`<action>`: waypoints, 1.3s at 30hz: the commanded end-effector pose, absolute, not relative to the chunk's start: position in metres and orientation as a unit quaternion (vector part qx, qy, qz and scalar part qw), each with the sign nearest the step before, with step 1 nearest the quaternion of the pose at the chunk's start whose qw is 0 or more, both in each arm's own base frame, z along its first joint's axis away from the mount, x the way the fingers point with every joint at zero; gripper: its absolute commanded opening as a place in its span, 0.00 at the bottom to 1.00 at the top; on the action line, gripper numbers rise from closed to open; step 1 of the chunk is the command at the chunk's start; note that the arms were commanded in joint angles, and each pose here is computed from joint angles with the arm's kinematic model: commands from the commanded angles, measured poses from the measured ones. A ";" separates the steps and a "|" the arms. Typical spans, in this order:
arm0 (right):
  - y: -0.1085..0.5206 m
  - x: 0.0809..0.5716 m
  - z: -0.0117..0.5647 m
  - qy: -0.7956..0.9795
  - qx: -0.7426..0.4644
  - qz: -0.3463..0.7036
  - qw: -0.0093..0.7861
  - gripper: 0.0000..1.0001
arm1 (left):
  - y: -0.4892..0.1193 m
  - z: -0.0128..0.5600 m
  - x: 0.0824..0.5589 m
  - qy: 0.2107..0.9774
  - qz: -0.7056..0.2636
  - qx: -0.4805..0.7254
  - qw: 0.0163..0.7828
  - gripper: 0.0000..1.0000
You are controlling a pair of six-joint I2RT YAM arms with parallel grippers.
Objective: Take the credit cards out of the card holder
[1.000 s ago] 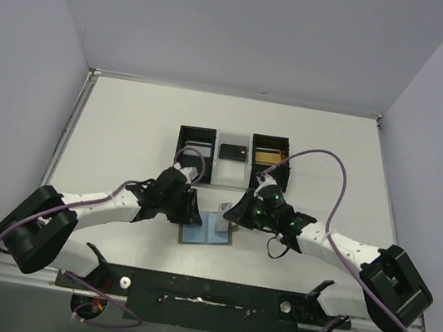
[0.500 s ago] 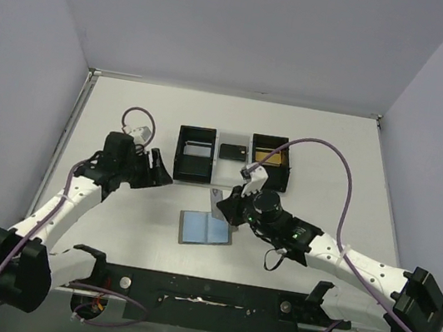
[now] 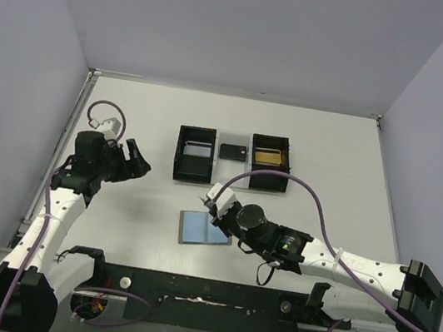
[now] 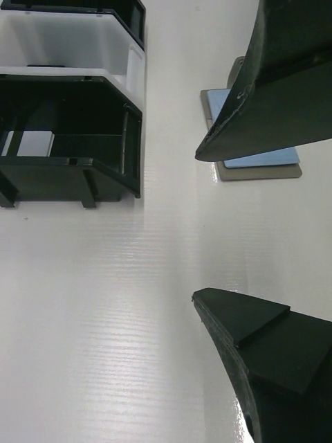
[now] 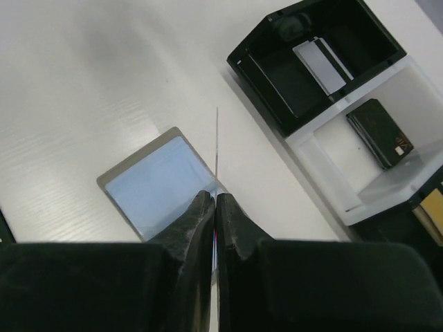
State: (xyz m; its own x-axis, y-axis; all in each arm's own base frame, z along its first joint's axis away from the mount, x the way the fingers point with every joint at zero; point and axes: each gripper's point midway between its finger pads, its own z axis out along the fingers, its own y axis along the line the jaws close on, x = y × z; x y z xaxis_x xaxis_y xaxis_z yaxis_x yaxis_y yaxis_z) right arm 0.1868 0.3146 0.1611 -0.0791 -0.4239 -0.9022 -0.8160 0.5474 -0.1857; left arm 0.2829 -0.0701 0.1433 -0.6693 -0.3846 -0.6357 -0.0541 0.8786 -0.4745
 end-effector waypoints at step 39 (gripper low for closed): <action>0.370 0.390 0.224 0.613 -0.476 0.028 0.630 0.01 | -0.049 0.179 0.291 0.845 -0.178 -0.141 0.485 0.75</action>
State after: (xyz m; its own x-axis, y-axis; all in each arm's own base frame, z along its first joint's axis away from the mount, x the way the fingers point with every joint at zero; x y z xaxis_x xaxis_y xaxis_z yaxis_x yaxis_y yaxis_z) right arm 0.3618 0.3551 0.1912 0.2008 -0.6157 -0.7620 -0.6739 0.4778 -0.5636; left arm 0.2822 -0.0475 0.1583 -0.5538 -0.4069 -0.7265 -0.1107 0.9007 -0.4201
